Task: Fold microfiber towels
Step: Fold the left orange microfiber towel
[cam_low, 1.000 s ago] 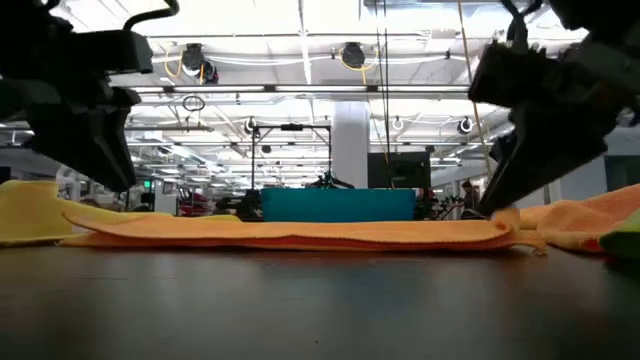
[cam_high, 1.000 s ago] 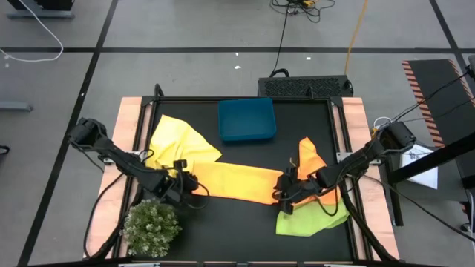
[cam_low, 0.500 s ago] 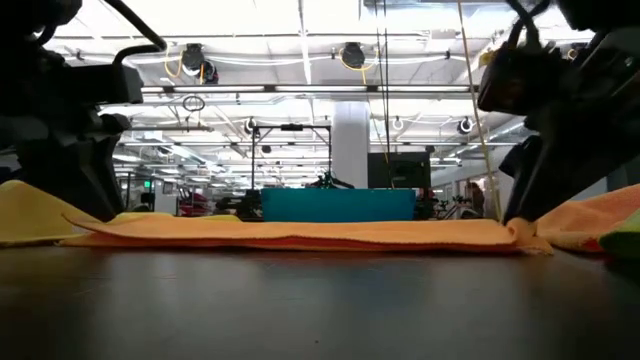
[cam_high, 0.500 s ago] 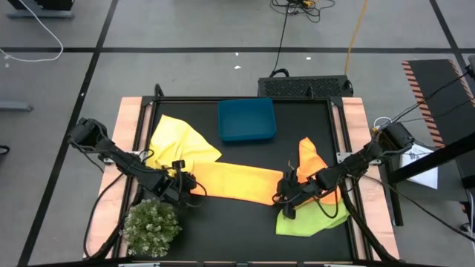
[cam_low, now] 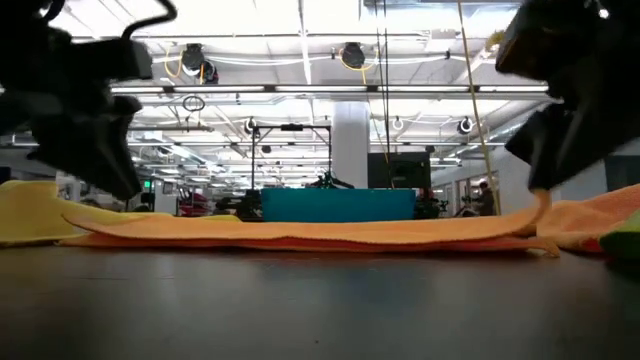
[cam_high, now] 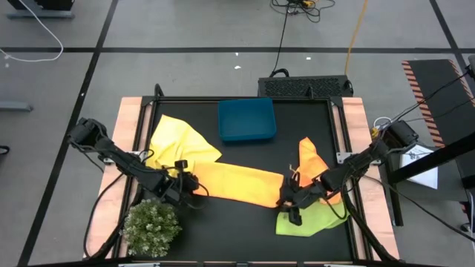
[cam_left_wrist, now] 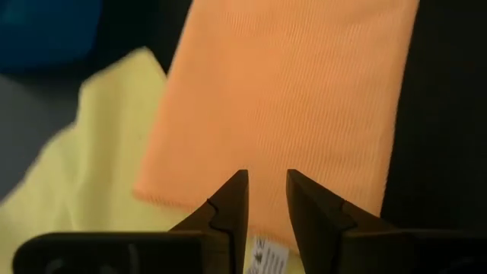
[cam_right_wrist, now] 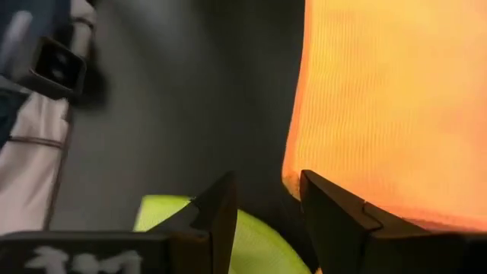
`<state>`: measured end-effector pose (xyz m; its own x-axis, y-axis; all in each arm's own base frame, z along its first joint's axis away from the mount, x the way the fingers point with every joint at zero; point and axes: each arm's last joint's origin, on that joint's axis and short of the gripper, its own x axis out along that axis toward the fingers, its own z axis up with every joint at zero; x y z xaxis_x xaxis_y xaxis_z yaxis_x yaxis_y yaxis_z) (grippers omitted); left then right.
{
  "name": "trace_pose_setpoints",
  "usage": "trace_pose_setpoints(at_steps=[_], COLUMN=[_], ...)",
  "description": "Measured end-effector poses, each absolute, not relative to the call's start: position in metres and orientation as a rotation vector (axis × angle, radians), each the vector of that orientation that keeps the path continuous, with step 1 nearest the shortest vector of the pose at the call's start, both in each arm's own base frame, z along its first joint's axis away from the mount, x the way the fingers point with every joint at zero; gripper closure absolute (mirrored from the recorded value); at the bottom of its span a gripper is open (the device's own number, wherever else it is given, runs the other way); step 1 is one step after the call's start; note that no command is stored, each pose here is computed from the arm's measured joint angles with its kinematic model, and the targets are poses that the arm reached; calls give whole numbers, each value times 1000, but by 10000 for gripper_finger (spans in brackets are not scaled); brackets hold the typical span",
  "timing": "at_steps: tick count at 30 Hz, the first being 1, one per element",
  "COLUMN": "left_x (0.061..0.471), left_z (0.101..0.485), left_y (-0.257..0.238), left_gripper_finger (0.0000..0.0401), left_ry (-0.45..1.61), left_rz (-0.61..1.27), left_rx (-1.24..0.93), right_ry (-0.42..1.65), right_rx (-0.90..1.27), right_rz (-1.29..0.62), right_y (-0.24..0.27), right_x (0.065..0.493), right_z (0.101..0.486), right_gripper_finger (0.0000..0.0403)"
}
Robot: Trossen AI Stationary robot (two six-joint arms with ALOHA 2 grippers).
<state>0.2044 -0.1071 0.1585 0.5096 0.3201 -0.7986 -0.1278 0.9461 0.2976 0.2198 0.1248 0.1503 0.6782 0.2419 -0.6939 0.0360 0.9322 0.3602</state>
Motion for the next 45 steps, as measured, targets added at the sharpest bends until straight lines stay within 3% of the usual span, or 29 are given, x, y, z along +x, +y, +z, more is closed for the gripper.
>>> trace_pose_setpoints(at_steps=[10, 28, 45], left_x=[217, 214, 216], left_z=[176, 165, 166], left_y=[-110, -98, -102], left_gripper_finger=[309, 308, 308], left_ry=[924, 1016, 997], left_rz=[287, 299, 251], left_rx=[266, 157, 173], right_ry=[594, 767, 737], right_rx=[203, 306, 283], right_rz=[-100, -230, -415], right_y=[105, 76, 25], right_x=[221, 189, 193], right_z=[176, 118, 108], right_gripper_finger=[269, 268, 268])
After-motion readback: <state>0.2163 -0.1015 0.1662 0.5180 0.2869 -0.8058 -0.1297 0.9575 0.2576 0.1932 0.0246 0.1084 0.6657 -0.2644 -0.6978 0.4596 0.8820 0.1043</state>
